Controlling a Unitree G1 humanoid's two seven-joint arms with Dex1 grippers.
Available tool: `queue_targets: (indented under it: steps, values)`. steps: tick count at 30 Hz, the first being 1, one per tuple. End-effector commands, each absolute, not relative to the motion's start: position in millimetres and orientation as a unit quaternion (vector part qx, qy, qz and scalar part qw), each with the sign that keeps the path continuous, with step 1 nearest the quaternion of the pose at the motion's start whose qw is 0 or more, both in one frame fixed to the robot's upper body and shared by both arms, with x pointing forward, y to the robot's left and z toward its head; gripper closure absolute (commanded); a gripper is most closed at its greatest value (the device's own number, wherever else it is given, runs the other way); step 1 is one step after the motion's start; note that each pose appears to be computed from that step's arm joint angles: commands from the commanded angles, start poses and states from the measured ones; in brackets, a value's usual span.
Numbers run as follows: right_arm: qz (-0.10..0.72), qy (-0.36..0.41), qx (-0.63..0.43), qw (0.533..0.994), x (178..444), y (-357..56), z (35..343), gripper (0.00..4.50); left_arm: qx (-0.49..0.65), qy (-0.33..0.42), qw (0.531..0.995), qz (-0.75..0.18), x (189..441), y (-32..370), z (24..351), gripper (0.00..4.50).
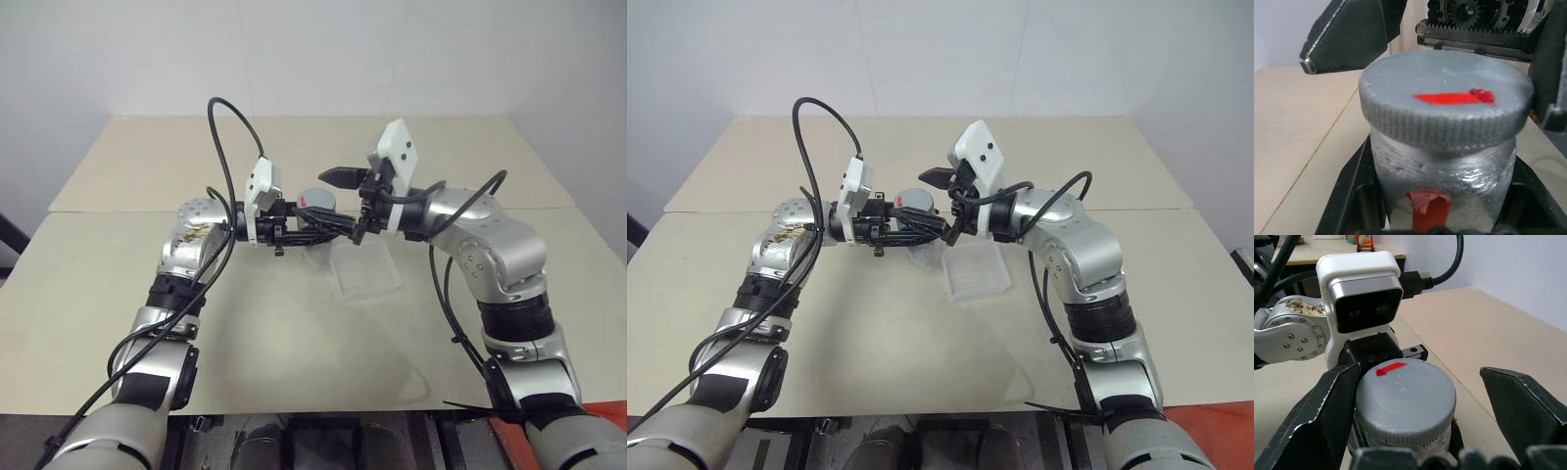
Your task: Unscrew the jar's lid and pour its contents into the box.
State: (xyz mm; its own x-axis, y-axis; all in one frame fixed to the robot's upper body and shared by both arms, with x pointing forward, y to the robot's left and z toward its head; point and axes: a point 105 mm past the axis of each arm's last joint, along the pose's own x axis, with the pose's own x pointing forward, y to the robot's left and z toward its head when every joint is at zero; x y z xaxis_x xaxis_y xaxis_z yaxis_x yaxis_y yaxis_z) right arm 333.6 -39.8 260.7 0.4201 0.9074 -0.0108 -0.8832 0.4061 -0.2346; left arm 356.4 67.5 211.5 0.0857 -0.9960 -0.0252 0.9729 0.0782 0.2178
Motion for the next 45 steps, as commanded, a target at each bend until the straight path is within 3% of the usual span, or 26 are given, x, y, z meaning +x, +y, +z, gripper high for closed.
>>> queue_targets:
  steps: [1,28,31,35,45]
  values:
    - [0.535,-0.089,-0.108,0.833,327.1,-44.8,274.3,0.02,0.109,-0.09,0.723,-0.676,354.4,66.0,227.3,2.43]
    - [0.562,-0.074,-0.112,0.816,323.0,-37.2,269.7,0.02,0.113,-0.09,0.726,-0.673,353.8,68.9,227.9,2.43]
    - [0.565,-0.072,-0.112,0.814,322.8,-35.8,269.3,0.59,0.113,-0.091,0.726,-0.672,353.6,69.4,228.1,2.43]
    - [0.567,-0.071,-0.111,0.813,322.9,-34.7,268.8,1.74,0.114,-0.091,0.726,-0.672,353.6,70.2,228.3,2.43]
    - [0.573,-0.069,-0.107,0.809,321.0,-34.9,272.0,1.74,0.115,-0.086,0.726,-0.673,353.5,72.0,226.6,2.43]
